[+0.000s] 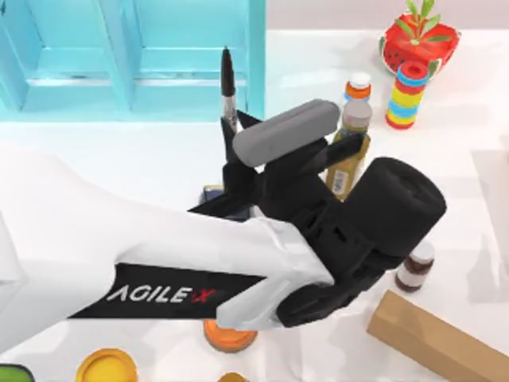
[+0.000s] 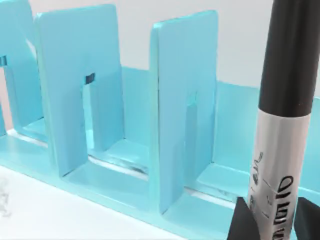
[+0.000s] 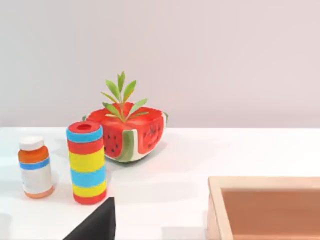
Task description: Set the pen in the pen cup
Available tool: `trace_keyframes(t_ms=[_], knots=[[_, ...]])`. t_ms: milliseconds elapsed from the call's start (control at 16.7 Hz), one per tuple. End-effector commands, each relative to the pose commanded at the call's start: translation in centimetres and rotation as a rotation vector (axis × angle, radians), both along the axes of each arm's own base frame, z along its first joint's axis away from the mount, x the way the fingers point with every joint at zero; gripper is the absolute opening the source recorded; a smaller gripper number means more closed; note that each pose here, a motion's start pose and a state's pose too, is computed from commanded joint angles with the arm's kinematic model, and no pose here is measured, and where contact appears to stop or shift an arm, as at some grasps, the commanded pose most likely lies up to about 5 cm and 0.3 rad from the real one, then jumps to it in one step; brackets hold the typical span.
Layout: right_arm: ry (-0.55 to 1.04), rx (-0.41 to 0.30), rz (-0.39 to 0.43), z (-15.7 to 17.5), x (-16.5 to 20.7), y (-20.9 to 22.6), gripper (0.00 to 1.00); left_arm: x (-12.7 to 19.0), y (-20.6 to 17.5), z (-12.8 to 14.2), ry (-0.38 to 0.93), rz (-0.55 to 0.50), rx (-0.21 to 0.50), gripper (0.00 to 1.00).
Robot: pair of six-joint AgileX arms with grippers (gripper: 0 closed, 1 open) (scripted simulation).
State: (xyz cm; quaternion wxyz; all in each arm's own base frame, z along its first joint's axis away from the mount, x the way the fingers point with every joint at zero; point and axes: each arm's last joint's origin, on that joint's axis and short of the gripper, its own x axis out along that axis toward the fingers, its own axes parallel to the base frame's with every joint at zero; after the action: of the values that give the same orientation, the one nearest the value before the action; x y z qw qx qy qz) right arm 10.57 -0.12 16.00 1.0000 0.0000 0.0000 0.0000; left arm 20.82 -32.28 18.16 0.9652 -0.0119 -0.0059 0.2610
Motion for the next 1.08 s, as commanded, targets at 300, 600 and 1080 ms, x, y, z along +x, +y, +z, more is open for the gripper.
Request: trace_keyframes(t_ms=[300, 600, 1080], knots=[[0.000, 0.000, 0.000, 0.00, 0.00, 0.00, 1.00, -0.10, 0.27, 0.42, 0.011, 0.002, 0.026, 0.00], [0.000, 0.000, 0.000, 0.00, 0.00, 0.00, 1.00, -0.10, 0.27, 0.42, 0.011, 0.002, 0.026, 0.23], [0.000, 0.000, 0.000, 0.00, 0.00, 0.00, 1.00, -0.10, 0.27, 0.42, 0.011, 0.002, 0.026, 0.83]])
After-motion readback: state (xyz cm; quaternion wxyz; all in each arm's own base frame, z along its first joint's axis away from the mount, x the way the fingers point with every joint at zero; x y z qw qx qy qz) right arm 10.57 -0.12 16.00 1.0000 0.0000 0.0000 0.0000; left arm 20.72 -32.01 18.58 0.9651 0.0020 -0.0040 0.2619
